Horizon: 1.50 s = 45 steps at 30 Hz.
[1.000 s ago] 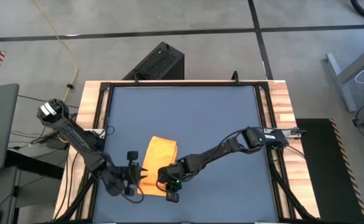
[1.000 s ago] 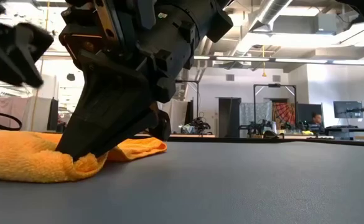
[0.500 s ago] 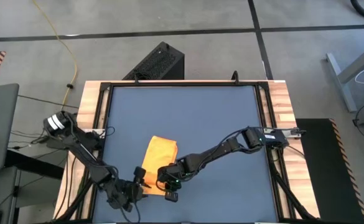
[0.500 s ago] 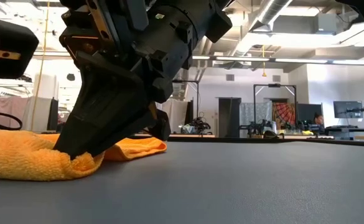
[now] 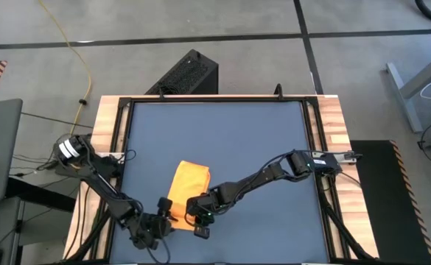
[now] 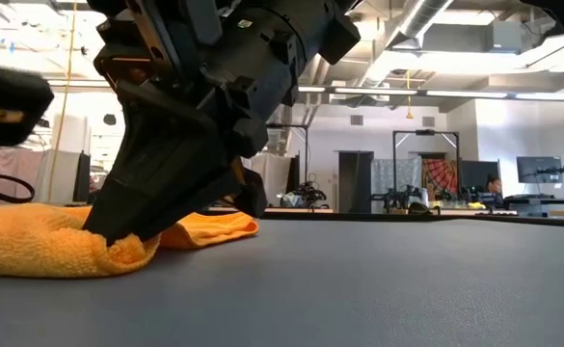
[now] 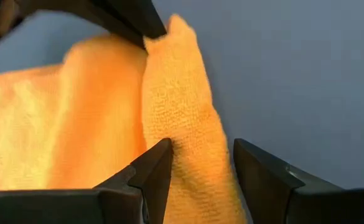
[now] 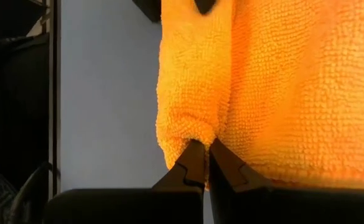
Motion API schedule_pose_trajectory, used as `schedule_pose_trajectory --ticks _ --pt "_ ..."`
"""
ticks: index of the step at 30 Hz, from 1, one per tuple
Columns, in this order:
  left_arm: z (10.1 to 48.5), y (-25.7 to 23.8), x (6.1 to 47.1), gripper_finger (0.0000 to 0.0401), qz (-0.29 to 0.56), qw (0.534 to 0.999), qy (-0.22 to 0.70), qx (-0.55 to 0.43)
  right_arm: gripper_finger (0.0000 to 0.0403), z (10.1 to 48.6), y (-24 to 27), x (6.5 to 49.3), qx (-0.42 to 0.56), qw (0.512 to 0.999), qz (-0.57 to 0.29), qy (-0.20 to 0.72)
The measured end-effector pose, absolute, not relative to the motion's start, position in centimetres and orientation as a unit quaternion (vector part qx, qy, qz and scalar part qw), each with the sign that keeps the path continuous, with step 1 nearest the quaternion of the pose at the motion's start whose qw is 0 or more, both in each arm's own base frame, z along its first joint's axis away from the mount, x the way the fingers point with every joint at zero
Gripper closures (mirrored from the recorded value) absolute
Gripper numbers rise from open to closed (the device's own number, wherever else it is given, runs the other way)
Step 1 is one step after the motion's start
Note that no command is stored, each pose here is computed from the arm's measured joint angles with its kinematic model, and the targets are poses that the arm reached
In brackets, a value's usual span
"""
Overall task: Roll towel
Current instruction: Roll the yellow microfiber cloth on the table
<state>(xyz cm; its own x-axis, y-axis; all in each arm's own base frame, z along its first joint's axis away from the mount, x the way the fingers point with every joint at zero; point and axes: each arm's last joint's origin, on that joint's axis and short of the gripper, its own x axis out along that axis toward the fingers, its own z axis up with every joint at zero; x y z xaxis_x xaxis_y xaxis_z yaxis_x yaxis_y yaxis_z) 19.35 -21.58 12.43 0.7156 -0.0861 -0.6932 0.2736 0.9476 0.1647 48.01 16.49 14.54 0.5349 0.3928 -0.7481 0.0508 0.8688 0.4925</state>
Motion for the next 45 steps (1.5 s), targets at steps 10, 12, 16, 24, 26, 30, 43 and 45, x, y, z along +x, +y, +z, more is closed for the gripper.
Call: schedule_pose_trajectory --ticks 10,12,16,24,26,30,43,45 --pt "10.9 -20.8 20.0 0.0255 -0.044 0.914 0.391 0.102 0.0379 14.7 17.1 48.0 0.285 0.833 0.084 0.466" --pt "10.9 -20.5 20.1 0.0275 -0.039 0.91 0.403 0.089 0.037 14.8 17.5 47.9 0.285 0.834 0.088 0.465" --pt "10.8 -20.2 20.3 0.0343 -0.047 0.902 0.424 0.073 0.0344 14.7 18.1 47.6 0.289 0.828 0.086 0.473" --pt "10.8 -20.1 20.4 0.0396 -0.083 0.888 0.45 0.049 0.032 14.6 18.3 47.1 0.306 0.807 0.075 0.499" --pt "11.2 -20.1 20.5 0.0397 -0.103 0.883 0.457 0.032 0.032 14.9 18.4 47.0 0.303 0.807 0.081 0.501" --pt "12.1 -19.7 20.6 0.0399 -0.144 0.872 0.469 0.01 0.0319 16.4 19.2 46.1 0.29 0.808 0.093 0.504" --pt "13.6 -17.9 21.6 0.04 -0.182 0.856 0.484 -0.023 0.0319 19.0 25.2 44.4 0.089 0.929 0.096 0.345" --pt "13.7 -17.7 21.8 0.0401 -0.186 0.855 0.484 -0.028 0.0314 18.3 26.2 44.1 0.022 0.943 0.083 0.323"
